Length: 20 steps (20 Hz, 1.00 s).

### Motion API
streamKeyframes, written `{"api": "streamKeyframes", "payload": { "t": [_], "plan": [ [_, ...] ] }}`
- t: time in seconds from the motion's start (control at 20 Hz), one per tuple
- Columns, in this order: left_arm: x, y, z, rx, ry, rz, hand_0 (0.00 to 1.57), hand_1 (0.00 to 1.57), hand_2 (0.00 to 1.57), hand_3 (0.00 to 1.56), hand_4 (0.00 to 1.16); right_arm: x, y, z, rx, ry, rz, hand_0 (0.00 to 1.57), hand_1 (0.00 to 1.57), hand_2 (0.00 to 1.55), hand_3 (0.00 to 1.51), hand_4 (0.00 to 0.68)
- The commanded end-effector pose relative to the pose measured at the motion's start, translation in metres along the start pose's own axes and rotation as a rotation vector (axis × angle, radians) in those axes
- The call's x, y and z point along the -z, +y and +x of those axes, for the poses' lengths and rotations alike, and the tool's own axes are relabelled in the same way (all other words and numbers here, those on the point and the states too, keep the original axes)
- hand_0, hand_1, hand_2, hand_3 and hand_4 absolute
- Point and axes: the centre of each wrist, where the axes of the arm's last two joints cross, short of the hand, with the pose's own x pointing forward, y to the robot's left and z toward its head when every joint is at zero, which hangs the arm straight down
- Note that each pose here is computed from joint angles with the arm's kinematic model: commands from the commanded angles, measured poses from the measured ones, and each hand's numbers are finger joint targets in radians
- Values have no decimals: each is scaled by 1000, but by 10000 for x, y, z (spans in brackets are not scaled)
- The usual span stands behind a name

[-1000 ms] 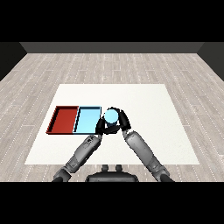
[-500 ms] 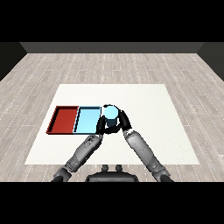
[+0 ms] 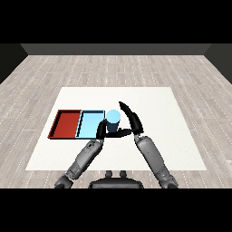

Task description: Pick the blue can and put it in the blue box

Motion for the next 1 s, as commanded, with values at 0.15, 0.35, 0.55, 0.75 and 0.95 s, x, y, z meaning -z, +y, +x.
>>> {"api": "streamKeyframes", "payload": {
  "t": [0.15, 0.35, 0.55, 0.75, 0.95],
  "plan": [
    [30, 282, -55, 95, 21, 73, 1571, 1571, 1571, 1482, 1131, -164, -398, -131, 59, 13, -124, 0, 0, 0, 0, 0],
    [153, 683, -23, 154, 62, 107, 1571, 1571, 1565, 1477, 1122, -153, -649, -218, 108, -1, -195, 0, 0, 0, 0, 0],
    [161, 891, 3, 215, 106, 154, 1571, 1571, 1571, 1482, 1138, -311, -404, -371, 141, 54, -185, 0, 0, 0, 0, 0],
    [429, 1170, -15, 287, 184, 187, 1571, 1571, 1571, 1493, 1121, -388, -643, -472, 174, 34, -208, 0, 0, 0, 0, 0],
    [452, 1488, -189, 431, 359, 264, 1571, 1571, 1571, 1480, 1056, -392, -584, -621, 182, 73, -221, 0, 0, 0, 0, 0]
  ]
}}
